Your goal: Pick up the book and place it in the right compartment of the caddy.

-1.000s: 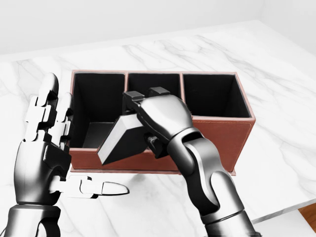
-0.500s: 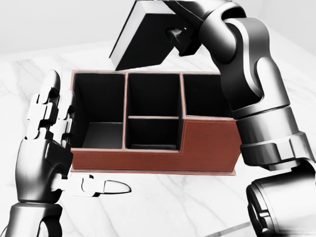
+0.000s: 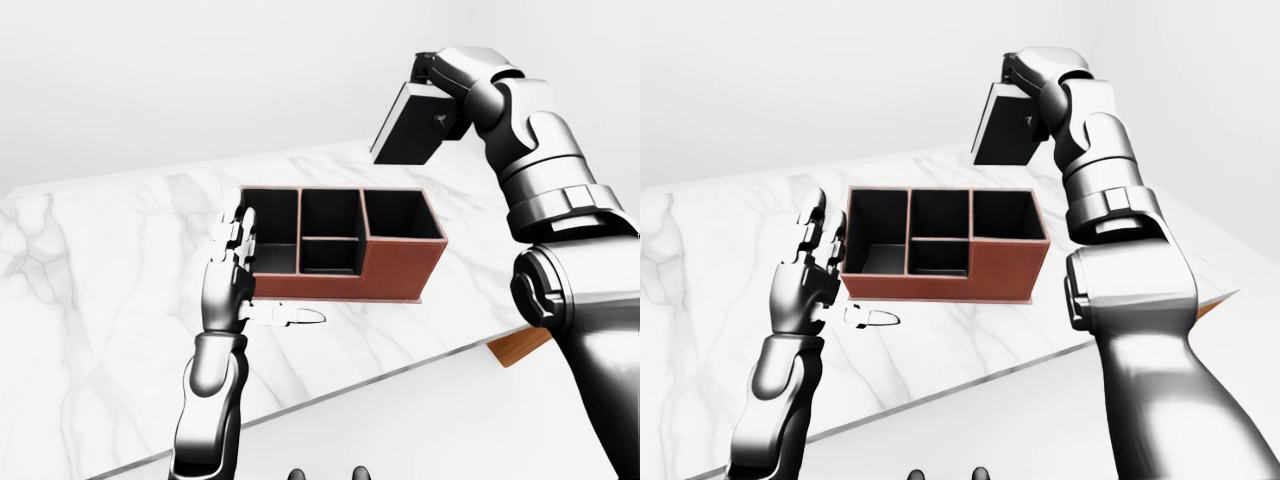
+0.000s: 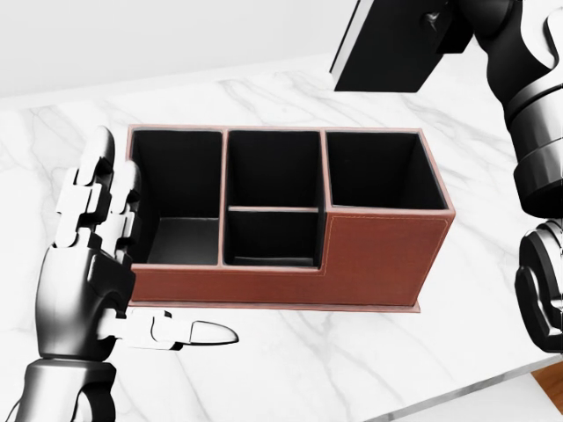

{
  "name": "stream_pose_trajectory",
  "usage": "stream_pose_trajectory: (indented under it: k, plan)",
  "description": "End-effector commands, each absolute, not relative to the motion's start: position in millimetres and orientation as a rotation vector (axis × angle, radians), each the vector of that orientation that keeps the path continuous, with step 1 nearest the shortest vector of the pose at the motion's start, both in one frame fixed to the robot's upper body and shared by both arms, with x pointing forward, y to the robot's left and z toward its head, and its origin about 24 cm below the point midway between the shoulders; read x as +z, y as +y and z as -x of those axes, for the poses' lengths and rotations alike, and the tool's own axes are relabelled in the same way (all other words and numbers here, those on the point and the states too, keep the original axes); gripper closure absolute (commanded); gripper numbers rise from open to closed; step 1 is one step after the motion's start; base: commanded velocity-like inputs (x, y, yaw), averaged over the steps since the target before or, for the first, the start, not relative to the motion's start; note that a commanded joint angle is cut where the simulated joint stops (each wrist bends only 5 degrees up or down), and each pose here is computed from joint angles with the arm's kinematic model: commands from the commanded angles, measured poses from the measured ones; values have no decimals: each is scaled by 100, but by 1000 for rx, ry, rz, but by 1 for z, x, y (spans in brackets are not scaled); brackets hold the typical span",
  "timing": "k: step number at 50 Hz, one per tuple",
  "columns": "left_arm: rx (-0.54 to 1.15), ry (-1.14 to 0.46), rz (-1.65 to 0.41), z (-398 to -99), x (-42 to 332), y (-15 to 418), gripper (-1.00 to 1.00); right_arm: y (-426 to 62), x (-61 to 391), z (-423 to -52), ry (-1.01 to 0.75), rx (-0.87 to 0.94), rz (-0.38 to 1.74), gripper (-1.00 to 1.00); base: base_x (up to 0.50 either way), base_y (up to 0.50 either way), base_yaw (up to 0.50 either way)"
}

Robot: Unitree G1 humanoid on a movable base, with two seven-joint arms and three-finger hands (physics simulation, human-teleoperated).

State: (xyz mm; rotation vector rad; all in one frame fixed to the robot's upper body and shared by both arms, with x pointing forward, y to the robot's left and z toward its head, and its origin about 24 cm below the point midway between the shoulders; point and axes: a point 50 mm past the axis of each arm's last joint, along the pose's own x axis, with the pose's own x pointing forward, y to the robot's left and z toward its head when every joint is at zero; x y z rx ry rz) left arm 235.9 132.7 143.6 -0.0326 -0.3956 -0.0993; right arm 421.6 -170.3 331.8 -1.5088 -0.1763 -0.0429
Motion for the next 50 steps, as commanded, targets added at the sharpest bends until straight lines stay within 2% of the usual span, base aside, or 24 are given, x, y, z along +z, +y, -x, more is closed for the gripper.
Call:
stream_pose_trajectory:
  k: [1,23,50]
  plan:
    - [-102,-391,31,-237,143,131,-100,-197,337,-419,-100,-92,1507,100,0,0,0]
    - [-109,-434,30,-236,152,129,-100,-211,315,-421,3,-42,1512,100,0,0,0]
    - [-108,-404,22,-237,146,130,-100,-200,299,-424,17,10,1521,100,0,0,0]
